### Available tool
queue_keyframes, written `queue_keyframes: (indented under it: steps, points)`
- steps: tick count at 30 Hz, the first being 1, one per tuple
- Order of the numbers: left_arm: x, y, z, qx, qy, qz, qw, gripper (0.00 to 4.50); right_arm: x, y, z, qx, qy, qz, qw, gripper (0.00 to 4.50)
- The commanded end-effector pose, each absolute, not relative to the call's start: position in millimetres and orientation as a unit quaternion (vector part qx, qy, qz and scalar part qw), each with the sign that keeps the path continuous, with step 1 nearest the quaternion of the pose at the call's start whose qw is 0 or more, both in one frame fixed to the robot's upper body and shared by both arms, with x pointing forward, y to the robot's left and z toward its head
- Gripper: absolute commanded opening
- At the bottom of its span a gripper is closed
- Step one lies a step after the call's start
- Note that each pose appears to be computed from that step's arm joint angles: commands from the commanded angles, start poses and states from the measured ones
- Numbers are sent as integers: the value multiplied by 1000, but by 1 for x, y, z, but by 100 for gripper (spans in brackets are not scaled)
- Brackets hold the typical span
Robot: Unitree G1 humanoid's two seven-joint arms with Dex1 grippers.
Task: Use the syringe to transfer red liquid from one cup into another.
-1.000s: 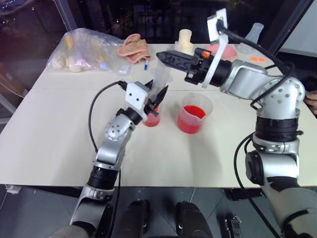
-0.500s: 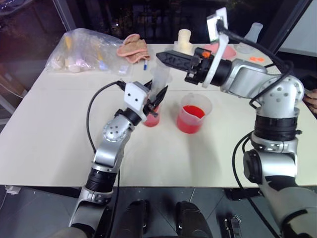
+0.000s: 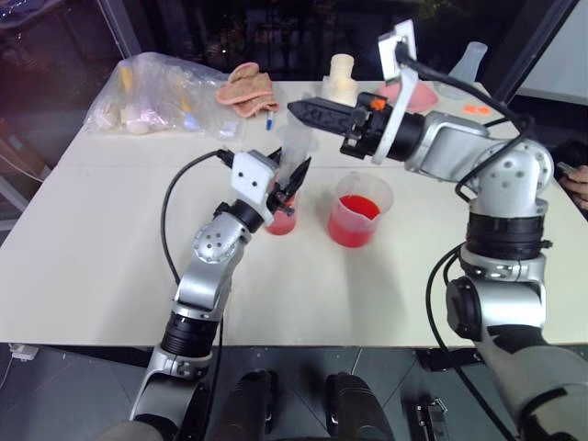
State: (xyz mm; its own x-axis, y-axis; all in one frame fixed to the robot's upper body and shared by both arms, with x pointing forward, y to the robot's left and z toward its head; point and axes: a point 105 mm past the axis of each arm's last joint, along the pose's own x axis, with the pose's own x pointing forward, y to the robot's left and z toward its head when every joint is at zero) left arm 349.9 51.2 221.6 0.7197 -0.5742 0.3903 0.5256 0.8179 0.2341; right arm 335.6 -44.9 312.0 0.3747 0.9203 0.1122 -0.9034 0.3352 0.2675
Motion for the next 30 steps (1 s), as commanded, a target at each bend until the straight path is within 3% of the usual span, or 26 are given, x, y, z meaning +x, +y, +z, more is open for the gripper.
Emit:
queue_keyframes:
  steps: [1,13,30]
  points:
    - [333,45,260,49,-300,-297,905,151,327,-29,289,138,81,585,795,4]
    - [333,48,262,47,-302,-292,906,151,325,-21,267,141,112,589,788,4]
    - [333,50,273,45,-313,-286,905,151,324,-17,259,145,120,590,785,4]
